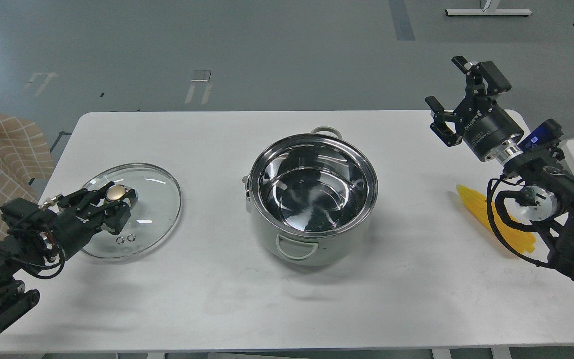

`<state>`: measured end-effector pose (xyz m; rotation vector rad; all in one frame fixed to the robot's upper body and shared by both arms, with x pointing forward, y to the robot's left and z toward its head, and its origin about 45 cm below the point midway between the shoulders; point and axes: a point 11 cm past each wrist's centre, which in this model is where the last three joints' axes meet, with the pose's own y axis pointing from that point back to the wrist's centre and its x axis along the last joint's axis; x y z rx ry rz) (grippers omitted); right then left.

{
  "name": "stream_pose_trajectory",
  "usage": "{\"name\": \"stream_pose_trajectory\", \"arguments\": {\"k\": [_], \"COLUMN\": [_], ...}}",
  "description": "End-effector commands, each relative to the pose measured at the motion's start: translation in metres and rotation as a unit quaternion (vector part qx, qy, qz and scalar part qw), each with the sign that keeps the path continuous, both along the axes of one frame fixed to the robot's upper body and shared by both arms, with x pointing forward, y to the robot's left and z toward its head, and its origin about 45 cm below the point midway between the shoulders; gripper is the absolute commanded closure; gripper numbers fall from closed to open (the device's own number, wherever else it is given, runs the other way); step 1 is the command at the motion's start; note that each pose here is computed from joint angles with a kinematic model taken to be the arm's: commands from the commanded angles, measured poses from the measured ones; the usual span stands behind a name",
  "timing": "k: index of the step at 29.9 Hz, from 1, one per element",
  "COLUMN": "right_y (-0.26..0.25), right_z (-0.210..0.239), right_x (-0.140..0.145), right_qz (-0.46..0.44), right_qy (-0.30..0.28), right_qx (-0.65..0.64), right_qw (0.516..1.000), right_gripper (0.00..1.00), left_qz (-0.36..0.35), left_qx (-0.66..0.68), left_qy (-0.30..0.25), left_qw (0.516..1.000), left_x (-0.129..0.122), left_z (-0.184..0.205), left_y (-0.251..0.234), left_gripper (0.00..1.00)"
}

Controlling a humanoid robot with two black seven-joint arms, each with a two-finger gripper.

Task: Open pot and put corn in
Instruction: 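Lower the glass lid onto the table beside the pot, left gripper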

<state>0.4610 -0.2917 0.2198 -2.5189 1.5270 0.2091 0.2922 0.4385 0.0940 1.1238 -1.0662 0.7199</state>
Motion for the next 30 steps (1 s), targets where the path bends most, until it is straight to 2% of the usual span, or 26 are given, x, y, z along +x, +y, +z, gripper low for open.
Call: {"name": "stream_pose_trajectory", "arguments": {"k": [1, 2, 3, 4, 7, 8, 9, 11, 12, 15, 18, 25, 27, 30], "right_y": [0.001, 0.001, 0.001, 0.001, 0.000, 0.000, 0.000, 0.001, 0.001, 0.001, 0.001, 0.001, 0.001, 0.000], "right_z": [-0.001, -0.001, -0.001, -0.001, -0.002, -0.003, -0.004, -0.004, -0.003, -0.003, -0.003, -0.005, -0.006, -0.006], "right_x": [0.000, 0.000, 0.000, 0.000, -0.001, -0.002, -0.002, -0.002, -0.002, -0.002, -0.002, -0.003, -0.004, -0.004], "right_qz": [0.000, 0.000, 0.000, 0.000, 0.000, 0.000, 0.000, 0.001, 0.002, 0.002, 0.002, 0.002, 0.002, 0.001], "right_qy": [0.001, 0.001, 0.001, 0.001, 0.002, 0.003, 0.004, 0.004, 0.003, 0.003, 0.003, 0.005, 0.006, 0.006], "right_qx": [0.000, 0.000, 0.000, 0.000, 0.000, 0.001, 0.001, 0.001, 0.001, 0.001, 0.001, 0.001, 0.001, 0.000], "right_qw": [1.000, 1.000, 1.000, 1.000, 1.000, 1.000, 1.000, 1.000, 1.000, 1.000, 1.000, 1.000, 1.000, 1.000], "right_gripper": [0.03, 0.03, 0.03, 0.03, 0.03, 0.03, 0.03, 0.03, 0.03, 0.03, 0.03, 0.03, 0.03, 0.03], "left_qz": [-0.003, -0.003, -0.003, -0.003, -0.003, -0.003, -0.002, 0.000, 0.003, 0.005, 0.005, 0.002, 0.003, -0.002], "left_qx": [0.000, 0.000, -0.001, -0.001, -0.003, -0.002, -0.003, -0.004, -0.007, -0.010, -0.010, -0.010, -0.012, -0.034], "left_qy": [0.006, 0.007, 0.007, 0.007, 0.006, 0.006, 0.004, 0.002, 0.002, 0.002, 0.001, -0.010, -0.018, -0.050], "left_qw": [1.000, 1.000, 1.000, 1.000, 1.000, 1.000, 1.000, 1.000, 1.000, 1.000, 1.000, 1.000, 1.000, 0.998], "left_x": [-0.003, -0.003, -0.003, -0.003, -0.002, -0.002, -0.001, 0.000, 0.000, 0.000, 0.001, 0.008, 0.011, 0.026], "left_z": [-0.004, -0.004, -0.004, -0.004, -0.004, -0.004, -0.003, -0.002, -0.002, -0.002, -0.002, 0.008, 0.013, 0.045], "left_y": [-0.002, -0.002, -0.003, -0.003, -0.004, -0.003, -0.003, -0.003, -0.002, -0.002, -0.003, -0.003, -0.001, -0.005], "left_gripper": [0.76, 0.81, 0.94, 0.99, 0.99, 0.91, 0.69, 0.31, 0.15, 0.09, 0.06, 0.06, 0.06, 0.06]}}
